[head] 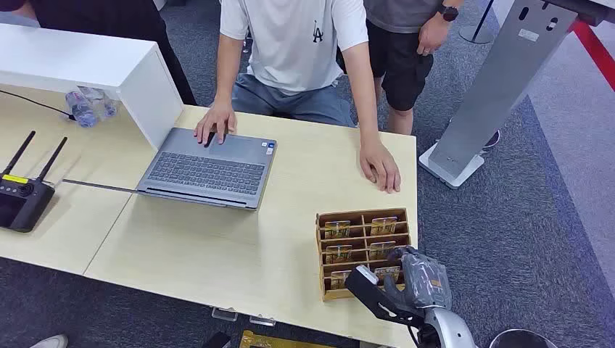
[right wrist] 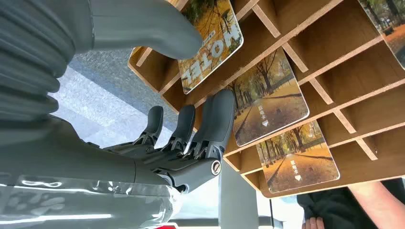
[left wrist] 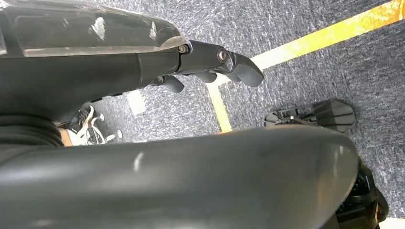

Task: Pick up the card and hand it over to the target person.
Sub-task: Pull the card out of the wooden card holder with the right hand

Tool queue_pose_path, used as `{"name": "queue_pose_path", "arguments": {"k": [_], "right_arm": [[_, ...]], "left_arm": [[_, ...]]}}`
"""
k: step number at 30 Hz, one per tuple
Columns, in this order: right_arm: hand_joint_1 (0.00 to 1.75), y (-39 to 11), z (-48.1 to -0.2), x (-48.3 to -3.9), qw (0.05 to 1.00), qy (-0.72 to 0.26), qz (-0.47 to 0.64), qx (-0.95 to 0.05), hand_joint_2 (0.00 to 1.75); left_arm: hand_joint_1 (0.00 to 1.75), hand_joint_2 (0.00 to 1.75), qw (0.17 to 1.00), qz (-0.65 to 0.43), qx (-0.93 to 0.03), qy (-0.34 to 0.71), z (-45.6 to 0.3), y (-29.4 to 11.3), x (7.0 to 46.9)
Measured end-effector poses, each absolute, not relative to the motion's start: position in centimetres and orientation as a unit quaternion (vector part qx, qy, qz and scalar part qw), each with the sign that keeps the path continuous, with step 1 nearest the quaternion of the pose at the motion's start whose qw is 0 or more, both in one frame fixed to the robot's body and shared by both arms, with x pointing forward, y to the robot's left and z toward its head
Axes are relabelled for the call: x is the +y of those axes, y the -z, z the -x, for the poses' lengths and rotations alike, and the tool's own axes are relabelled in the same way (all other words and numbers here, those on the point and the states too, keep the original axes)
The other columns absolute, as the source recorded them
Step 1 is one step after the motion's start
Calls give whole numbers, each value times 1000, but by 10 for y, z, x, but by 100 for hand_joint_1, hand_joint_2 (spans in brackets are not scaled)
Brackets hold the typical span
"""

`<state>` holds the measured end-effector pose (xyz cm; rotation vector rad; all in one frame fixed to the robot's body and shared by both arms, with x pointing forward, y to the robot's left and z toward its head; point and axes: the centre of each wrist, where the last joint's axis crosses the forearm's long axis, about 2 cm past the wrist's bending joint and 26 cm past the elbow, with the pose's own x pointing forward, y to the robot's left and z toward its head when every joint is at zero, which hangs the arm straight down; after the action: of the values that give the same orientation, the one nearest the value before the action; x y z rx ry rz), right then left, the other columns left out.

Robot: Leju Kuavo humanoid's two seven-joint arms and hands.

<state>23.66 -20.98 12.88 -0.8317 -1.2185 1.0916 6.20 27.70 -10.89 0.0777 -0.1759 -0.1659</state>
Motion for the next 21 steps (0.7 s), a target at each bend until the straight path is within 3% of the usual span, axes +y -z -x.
{"name": "queue_pose_path", "arguments": {"k": [21], "right_arm": [[75, -136, -233, -206, 600, -475, 359, -534, 175]], "left_arm": [[0, 0, 993, -37, -85, 78, -62, 109, 276]]}}
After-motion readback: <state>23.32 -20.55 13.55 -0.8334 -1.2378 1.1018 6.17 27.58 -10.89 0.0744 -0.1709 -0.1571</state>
